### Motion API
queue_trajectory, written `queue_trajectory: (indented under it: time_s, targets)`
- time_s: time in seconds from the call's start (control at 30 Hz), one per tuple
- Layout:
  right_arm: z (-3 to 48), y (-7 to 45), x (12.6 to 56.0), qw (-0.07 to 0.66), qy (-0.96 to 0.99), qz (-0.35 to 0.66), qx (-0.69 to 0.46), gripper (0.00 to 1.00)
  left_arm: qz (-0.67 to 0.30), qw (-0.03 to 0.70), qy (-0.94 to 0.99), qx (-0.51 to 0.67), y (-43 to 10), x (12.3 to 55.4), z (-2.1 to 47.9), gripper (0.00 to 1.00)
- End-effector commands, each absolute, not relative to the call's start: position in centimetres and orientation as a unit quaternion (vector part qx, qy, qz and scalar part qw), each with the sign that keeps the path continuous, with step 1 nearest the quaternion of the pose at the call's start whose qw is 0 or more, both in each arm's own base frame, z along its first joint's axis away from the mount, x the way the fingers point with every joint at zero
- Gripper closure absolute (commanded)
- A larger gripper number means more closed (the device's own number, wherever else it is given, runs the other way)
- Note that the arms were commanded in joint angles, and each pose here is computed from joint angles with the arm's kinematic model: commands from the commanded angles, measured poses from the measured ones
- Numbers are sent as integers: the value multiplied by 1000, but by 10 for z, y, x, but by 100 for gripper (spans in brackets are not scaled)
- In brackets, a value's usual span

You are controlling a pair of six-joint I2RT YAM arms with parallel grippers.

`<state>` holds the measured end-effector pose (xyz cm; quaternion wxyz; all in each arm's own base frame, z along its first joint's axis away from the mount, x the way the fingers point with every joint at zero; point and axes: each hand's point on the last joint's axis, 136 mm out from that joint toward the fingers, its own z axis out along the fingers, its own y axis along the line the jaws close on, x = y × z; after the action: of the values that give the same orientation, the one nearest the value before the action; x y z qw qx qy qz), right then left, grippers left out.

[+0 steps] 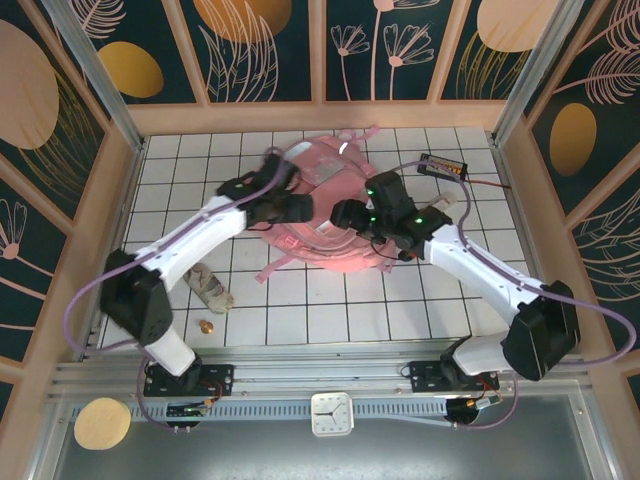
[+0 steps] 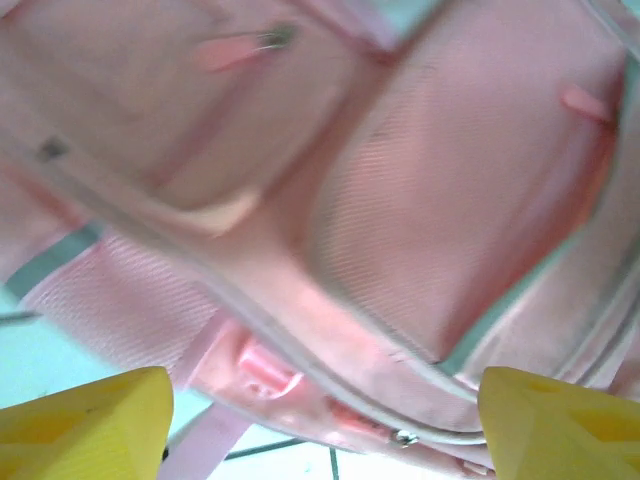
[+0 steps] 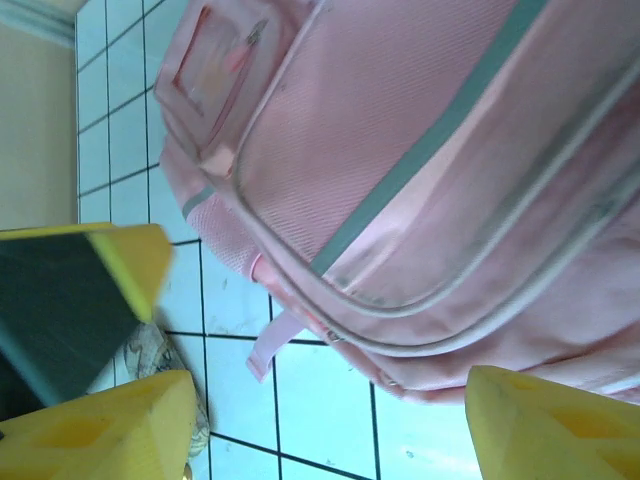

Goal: Pack the student bag

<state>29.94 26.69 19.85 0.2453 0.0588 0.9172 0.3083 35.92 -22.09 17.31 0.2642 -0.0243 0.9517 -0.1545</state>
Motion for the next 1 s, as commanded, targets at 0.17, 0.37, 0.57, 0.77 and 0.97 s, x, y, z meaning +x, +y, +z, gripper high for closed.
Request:
queue_trajectory:
  time_s: [0.17, 0.37, 0.57, 0.77, 0.97]
  targets:
    - [171, 320, 296, 214, 931, 293, 46, 32, -318, 231, 908, -148, -214, 388, 141, 27]
    - [175, 322, 302, 223, 931, 284, 47, 32, -333, 211, 908, -145, -226, 400, 118, 32]
    - [170, 318, 303, 219, 933, 279, 59, 32, -333, 167, 916, -148, -231, 394, 83, 37]
    - [163, 319, 300, 212, 936, 273, 64, 32, -347, 139, 917, -141, -242, 394, 64, 95]
    - [150, 309, 288, 201, 952, 216, 80, 33, -421, 157, 883, -136, -262, 408, 116, 100]
